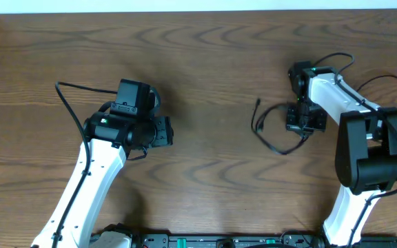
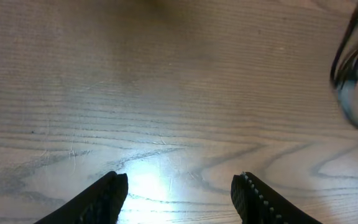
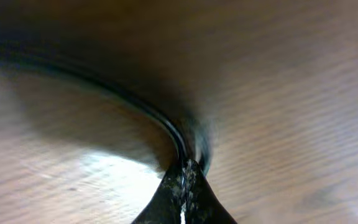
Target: Untangle cables
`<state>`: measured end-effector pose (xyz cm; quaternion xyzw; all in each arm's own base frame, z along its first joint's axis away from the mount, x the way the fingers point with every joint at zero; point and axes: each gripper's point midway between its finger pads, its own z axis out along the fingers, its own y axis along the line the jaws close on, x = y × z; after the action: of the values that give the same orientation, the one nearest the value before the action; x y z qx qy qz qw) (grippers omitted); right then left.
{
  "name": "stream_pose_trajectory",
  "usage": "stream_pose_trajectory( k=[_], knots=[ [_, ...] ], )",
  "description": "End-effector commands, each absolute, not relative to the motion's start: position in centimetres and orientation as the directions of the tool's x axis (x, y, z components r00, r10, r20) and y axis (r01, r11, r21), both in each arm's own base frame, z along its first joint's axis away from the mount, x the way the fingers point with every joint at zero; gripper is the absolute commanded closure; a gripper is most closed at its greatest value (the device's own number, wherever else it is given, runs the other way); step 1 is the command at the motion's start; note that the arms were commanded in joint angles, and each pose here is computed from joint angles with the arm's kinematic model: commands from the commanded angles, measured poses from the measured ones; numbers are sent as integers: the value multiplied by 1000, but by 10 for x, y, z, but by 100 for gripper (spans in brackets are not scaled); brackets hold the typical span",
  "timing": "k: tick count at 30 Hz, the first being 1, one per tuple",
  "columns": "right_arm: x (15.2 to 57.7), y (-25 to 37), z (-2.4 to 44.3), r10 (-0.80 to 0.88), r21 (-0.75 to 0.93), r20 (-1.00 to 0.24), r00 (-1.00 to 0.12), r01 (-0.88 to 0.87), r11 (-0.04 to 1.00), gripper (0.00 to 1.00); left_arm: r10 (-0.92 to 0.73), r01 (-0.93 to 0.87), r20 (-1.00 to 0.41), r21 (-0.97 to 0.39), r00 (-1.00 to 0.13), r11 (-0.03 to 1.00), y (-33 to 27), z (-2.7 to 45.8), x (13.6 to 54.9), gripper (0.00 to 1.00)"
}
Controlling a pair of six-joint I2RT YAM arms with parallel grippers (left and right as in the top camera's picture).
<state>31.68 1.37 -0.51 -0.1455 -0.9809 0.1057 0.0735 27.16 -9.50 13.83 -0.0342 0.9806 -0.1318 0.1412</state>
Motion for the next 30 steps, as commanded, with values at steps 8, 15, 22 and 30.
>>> stream_pose_trajectory(
  k=[8,15,22,30],
  knots=[
    [297,-36,16,417,-317,57,-907,379,869,99,-97,-30,-257,-254,-961,967,-93,133,268,41],
    [296,-122,116,605,-224,-281,-745,664,714,99,-98,-30,-258,-254,-961,967,-93,134,269,41],
    [296,-129,153,660,10,-346,-666,701,713,99,-98,-29,-261,-255,-960,966,-93,134,269,41],
    [319,-18,120,320,241,-171,-932,275,931,68,-98,-30,-260,-256,-961,966,-93,134,269,41]
  ],
)
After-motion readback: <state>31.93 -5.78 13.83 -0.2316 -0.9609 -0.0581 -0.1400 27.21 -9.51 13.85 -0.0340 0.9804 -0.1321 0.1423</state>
